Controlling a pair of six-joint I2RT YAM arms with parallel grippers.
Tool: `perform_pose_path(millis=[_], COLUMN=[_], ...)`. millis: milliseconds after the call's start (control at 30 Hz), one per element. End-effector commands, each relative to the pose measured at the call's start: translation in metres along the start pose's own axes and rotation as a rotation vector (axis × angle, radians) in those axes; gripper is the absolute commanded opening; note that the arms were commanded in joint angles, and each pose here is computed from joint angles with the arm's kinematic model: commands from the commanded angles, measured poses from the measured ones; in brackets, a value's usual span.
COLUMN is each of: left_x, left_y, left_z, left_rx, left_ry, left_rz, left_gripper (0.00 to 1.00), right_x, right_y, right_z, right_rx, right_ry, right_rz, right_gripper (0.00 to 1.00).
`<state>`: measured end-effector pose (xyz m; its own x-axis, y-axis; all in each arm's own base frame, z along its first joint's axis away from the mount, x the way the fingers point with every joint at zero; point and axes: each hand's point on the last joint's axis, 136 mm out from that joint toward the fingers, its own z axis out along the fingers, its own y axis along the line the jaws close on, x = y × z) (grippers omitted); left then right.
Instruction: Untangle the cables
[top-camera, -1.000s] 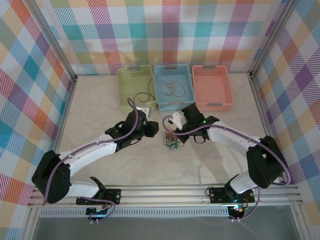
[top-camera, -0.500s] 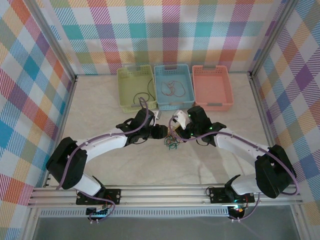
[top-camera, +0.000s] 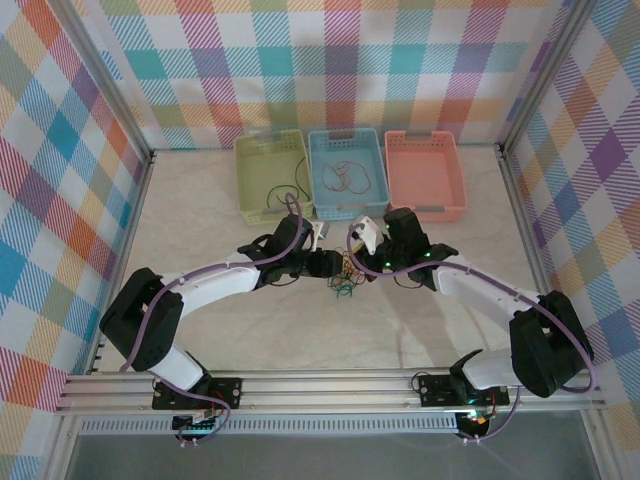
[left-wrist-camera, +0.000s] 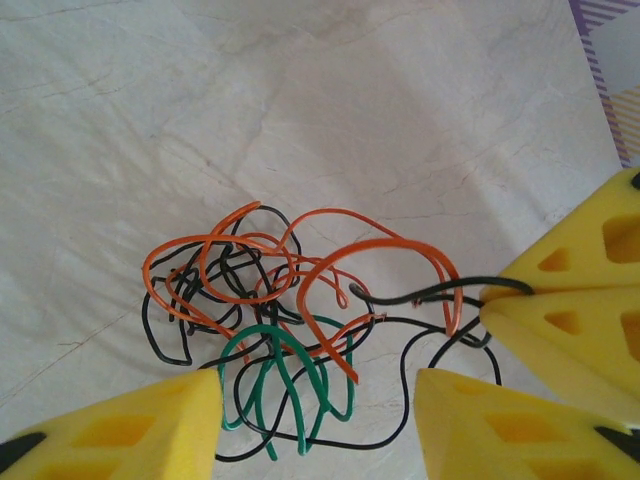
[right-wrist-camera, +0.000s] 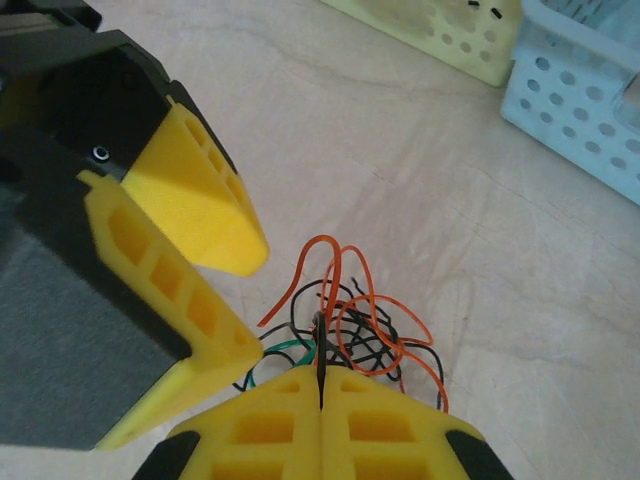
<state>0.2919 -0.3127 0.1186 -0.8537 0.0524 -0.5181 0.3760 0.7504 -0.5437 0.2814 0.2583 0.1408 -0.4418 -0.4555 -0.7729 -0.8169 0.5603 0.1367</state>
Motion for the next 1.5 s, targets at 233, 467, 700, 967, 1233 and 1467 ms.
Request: perform_pose_path(millis=[233, 467, 700, 967, 1233, 1467], left_x=[-0.016, -0.015, -0.016, -0.017, -0.018, -0.019], left_y=[-0.009, -0.006, -0.002, 0.002, -0.006, -0.019], left_z=[-0.002, -0.002, -0.003, -0.009, -0.013, -0.019], left_rx=[0.038, 0.020, -0.006, -0.033, 0.009, 0.082], left_ry=[-0.043, -0.039, -0.040, -0.061, -0.071, -0.089], left_rz=[0.015, 0.012, 0.004, 0.000, 0.002, 0.008], left_gripper=[0.38, 0.22, 0.03, 0.00, 0.00, 0.40], right_x=[-0.002, -0.003, -0.007, -0.008, -0.009, -0.010], right_y=[0.018, 0.019, 0.020, 0.015, 0.016, 0.016], right_z=[0.006, 0.004, 0.000, -0.003, -0.003, -0.005], right_rx=[-0.137, -0.142, -0.143, -0.111, -0.115, -0.116], right_ry=[-0.009, -0.013, -0.032, -0.044, -0.051, -0.060], right_rz=[0.032, 0.037, 0.034, 0.037, 0.040, 0.042], right_gripper=[0.00, 0.00, 0.00, 0.00, 0.00, 0.00])
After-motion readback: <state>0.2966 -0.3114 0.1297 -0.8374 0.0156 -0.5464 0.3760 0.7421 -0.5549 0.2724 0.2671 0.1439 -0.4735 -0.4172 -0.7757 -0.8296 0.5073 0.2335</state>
